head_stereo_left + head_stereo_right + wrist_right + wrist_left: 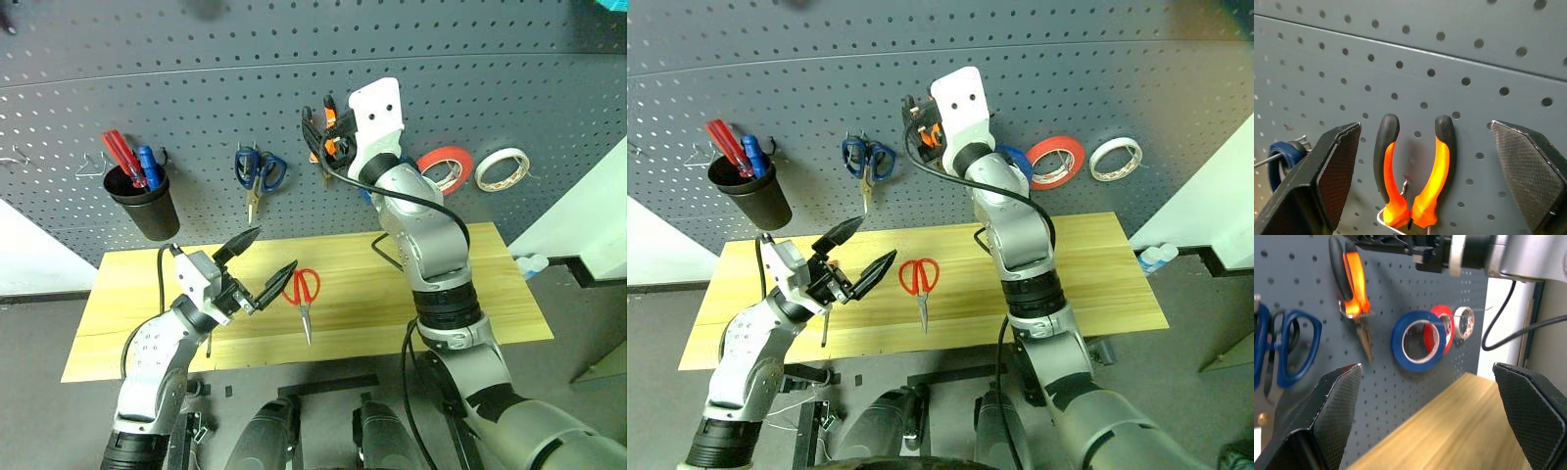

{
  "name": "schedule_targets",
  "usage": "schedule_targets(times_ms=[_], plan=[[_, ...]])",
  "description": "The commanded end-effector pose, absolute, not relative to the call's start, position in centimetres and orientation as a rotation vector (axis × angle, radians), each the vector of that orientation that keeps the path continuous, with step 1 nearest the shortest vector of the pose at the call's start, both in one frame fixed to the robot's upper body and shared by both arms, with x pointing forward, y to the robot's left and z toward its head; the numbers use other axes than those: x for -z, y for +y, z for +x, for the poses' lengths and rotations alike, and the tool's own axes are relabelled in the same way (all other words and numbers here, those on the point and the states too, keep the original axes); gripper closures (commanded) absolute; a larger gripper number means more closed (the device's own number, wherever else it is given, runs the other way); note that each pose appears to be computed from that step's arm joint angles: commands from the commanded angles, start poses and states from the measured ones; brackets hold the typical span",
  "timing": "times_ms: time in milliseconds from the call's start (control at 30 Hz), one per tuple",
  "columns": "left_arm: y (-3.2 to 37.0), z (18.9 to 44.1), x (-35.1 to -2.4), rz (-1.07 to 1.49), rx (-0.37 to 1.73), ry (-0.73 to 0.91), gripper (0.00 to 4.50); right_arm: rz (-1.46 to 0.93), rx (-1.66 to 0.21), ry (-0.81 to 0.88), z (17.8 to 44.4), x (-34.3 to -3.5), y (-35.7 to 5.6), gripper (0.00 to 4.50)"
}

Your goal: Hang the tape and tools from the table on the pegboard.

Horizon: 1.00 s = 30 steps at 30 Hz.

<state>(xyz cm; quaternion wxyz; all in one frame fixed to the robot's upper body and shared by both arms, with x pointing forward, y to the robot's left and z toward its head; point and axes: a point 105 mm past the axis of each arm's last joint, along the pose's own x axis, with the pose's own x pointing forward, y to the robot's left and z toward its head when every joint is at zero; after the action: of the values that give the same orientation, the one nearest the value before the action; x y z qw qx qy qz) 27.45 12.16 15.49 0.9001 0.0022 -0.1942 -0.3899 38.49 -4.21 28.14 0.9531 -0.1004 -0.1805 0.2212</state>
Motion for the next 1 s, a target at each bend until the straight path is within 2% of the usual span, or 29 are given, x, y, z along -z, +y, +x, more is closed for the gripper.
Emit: schedule_targets(times_ms=[33, 300, 533, 733, 1000], plan=[[11.9, 27.6, -16.3, 0.021, 0.821, -0.452, 0.0, -0.197, -0.475, -0.463, 36.9, -30.5, -4.8, 0.04], [11.7, 28.4, -15.9, 0.021, 0.828, -0.441, 0.0, -0.209, -0.609, -0.465, 34.3, -30.3, -6.4, 0.04], [11.9, 28.7, -14.8, 0.024, 0.802, -0.361, 0.0, -0.227, -0.755, -0.392, 31.6, -28.4, -7.9, 0.04], [12.3, 28.3, -13.3, 0.022, 0.808, -0.235, 0.0, -0.256, -0.855, -0.287, 29.6, -26.2, -9.8, 0.04], [13.4, 28.4, -9.5, 0.083, 0.72, 0.025, 0.0, -0.324, -0.941, -0.164, 27.3, -23.5, -12.5, 0.04]])
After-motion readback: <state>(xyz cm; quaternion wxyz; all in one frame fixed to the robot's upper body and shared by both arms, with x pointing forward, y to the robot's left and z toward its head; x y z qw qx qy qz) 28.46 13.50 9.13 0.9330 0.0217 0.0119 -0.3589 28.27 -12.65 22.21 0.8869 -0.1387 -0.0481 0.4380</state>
